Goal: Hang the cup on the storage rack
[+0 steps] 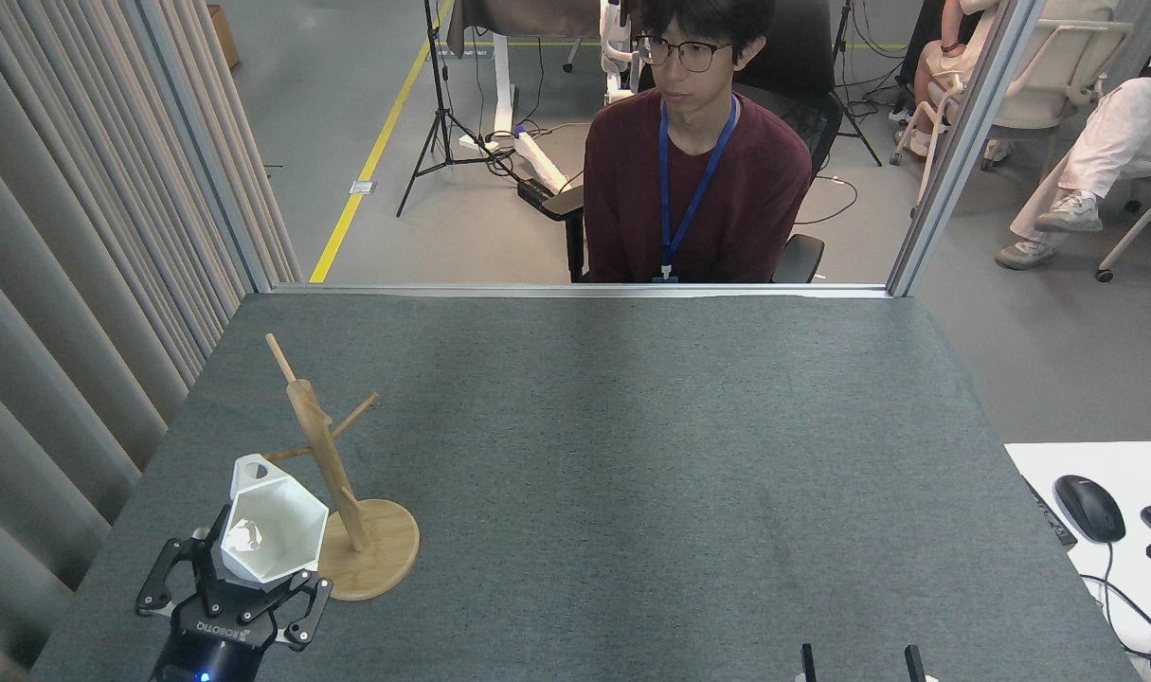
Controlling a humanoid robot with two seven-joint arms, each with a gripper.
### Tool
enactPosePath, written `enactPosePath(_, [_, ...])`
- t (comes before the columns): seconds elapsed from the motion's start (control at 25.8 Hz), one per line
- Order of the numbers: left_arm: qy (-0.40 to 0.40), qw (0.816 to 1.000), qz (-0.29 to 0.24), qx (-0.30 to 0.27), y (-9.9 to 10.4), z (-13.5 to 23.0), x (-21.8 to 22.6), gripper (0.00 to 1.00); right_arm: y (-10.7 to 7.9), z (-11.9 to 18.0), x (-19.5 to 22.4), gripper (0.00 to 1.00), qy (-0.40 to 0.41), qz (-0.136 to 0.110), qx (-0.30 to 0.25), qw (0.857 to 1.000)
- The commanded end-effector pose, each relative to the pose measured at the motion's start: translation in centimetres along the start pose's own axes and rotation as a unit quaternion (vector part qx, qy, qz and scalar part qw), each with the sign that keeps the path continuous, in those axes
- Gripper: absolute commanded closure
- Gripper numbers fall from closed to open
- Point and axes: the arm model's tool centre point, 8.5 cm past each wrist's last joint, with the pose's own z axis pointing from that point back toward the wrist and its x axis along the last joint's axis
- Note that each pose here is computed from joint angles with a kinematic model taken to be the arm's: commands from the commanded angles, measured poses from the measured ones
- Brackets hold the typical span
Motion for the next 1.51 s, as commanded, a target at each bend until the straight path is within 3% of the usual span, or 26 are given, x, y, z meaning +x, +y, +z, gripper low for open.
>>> enactPosePath(0.0, [0.022, 0.999, -0.028, -0.018, -0.7, 0.3, -1.3, 0.84, -0.2, -0.3, 0.2, 0.01, 0.0, 0.002, -0.004, 1.0])
enactPosePath(0.43, [0.036, 0.998, -0.057, -0.017, -0.7, -2.0, -2.5, 0.84, -0.3, -0.4, 0.8, 0.01, -0.005, -0.001, -0.003, 1.0])
enactPosePath(0.93, [-0.002, 0.998, -0.057, -0.028, -1.9, -3.5, 0.8, 0.82, -0.4, -0.4, 1.1, 0.01, -0.009, -0.003, -0.005, 1.0])
enactPosePath(0.97, [-0.005, 0.998, -0.059, -0.028, -1.8, -3.6, 1.3, 0.77, -0.4, -0.4, 1.1, 0.01, -0.008, -0.002, -0.005, 1.0])
enactPosePath(1.01, [-0.009, 0.998, -0.057, -0.028, -1.8, -3.7, 1.7, 0.64, -0.4, -0.4, 1.1, 0.01, -0.006, -0.002, -0.006, 1.0])
enactPosePath(1.05, [-0.01, 0.998, -0.052, -0.028, -1.8, -3.8, 2.3, 0.25, -0.4, -0.4, 1.0, 0.01, -0.006, -0.001, -0.006, 1.0])
enactPosePath(1.08, [-0.011, 0.999, -0.046, -0.022, -1.4, -4.2, 2.9, 0.0, -0.5, -0.4, 1.1, 0.01, -0.006, -0.002, -0.006, 1.0])
enactPosePath(1.28, [-0.016, 0.999, -0.039, -0.006, -1.1, -4.9, 3.7, 0.0, -0.6, -0.4, 1.5, 0.01, -0.008, -0.004, -0.008, 1.0])
enactPosePath(1.47, [-0.016, 0.999, -0.037, -0.017, -2.2, -4.2, 3.3, 0.0, -0.6, -0.4, 1.5, 0.01, -0.009, -0.003, -0.008, 1.0])
